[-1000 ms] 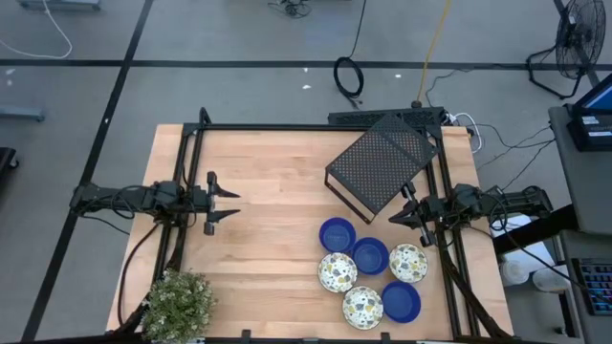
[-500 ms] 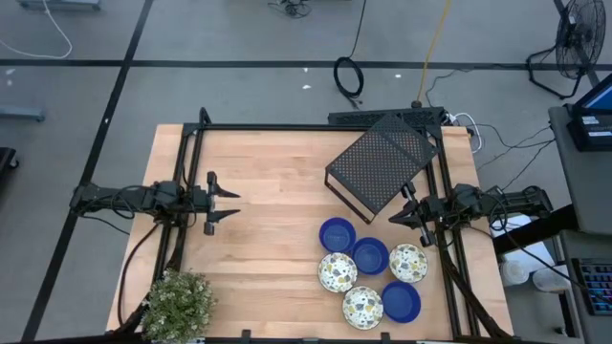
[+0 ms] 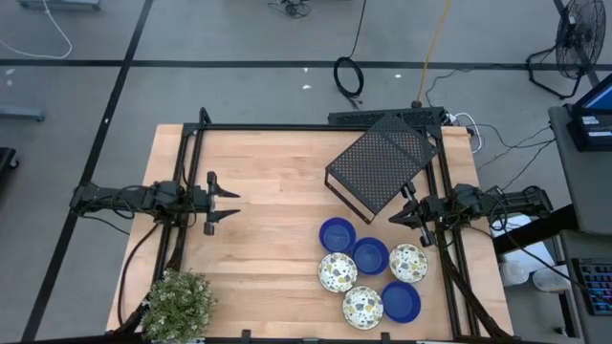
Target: Pick & Place Mini bowls
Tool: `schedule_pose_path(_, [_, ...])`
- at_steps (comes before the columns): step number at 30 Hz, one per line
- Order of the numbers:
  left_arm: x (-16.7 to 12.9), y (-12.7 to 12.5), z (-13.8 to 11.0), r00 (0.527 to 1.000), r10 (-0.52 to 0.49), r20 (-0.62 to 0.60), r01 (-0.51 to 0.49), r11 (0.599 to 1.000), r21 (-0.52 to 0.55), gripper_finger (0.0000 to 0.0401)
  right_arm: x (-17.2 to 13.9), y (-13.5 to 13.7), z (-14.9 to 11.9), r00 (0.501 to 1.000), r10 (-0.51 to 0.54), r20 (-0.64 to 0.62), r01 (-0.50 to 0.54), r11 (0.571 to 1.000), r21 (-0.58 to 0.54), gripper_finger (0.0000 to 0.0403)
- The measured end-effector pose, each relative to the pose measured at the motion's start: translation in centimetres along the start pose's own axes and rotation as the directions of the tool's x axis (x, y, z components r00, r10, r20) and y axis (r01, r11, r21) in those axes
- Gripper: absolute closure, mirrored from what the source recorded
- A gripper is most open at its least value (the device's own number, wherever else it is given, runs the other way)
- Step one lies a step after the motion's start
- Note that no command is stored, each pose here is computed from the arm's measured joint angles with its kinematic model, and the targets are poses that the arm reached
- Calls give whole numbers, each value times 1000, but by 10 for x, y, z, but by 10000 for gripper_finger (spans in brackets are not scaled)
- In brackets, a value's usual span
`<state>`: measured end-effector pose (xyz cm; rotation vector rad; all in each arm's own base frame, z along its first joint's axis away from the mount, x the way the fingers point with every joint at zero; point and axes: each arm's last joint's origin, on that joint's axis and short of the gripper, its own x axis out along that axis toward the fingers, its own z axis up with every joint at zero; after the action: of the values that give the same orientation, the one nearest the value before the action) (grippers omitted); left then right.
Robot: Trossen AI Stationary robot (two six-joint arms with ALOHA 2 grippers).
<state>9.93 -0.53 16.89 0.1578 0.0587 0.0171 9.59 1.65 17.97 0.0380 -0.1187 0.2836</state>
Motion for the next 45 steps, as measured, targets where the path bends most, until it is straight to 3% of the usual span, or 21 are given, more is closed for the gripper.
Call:
schedule_pose_path(18, [0, 0, 0, 1000, 0, 0, 0, 1000, 0, 203, 0, 0, 0, 1000, 0, 1, 0, 998, -68, 403])
schedule_pose_path(23, [0, 0, 0, 1000, 0, 0, 0, 1000, 0, 203, 0, 0, 5, 999, 4, 49, -13, 984, 177, 403])
schedule_pose_path(28, [0, 0, 0, 1000, 0, 0, 0, 1000, 0, 203, -1, 1, 14, 989, 9, 148, -51, 959, 280, 403])
schedule_pose_path(40, [0, 0, 0, 1000, 0, 0, 0, 1000, 0, 203, -1, 1, 17, 985, 10, 175, -54, 966, 251, 402])
schedule_pose_path(45, [0, 0, 0, 1000, 0, 0, 0, 1000, 0, 203, -2, 0, 25, 969, -35, 243, -25, 970, 241, 369])
